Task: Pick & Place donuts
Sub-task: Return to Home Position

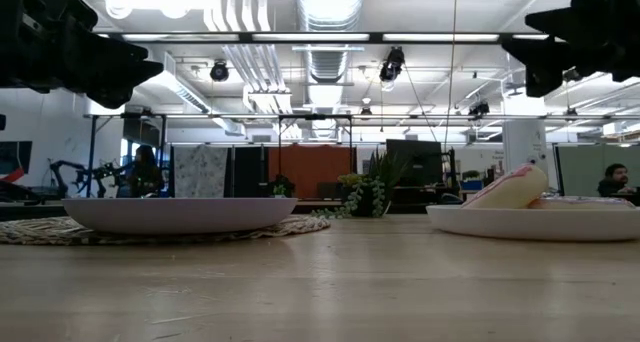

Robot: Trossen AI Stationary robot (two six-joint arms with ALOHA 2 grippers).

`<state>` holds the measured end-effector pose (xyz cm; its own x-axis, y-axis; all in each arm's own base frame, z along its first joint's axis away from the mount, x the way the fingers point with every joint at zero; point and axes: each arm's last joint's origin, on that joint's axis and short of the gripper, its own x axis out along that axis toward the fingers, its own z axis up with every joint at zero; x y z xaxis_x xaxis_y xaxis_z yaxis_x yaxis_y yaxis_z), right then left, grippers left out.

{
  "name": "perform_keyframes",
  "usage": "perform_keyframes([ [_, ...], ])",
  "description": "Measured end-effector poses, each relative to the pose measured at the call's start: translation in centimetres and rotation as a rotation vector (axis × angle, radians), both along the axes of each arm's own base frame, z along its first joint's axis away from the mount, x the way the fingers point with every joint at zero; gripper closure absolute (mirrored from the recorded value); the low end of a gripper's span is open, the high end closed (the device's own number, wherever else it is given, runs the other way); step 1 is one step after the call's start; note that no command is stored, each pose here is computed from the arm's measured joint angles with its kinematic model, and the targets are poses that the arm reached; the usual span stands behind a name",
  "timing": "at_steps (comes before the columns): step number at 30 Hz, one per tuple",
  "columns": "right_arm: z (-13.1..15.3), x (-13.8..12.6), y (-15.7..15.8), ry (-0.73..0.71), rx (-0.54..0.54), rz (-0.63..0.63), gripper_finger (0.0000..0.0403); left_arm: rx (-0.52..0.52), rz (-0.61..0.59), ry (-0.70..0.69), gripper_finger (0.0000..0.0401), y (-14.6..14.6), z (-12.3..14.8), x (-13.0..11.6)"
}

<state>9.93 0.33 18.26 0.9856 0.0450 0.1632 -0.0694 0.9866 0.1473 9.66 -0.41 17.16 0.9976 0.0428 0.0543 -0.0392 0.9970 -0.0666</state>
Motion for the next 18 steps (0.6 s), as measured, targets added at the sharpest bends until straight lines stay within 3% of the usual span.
perform_keyframes([
  [10, -1.5, -0.2, 0.0, 0.146, -0.016, 0.004, 0.0202, 0.000, 0.000, 0.000, 0.0256, 0.0, 0.0, 0.0],
  [18, -1.5, -0.3, 1.0, 0.123, -0.211, 0.096, 0.0202, 0.000, 0.000, 0.000, 0.0256, 0.0, 0.0, 0.0],
])
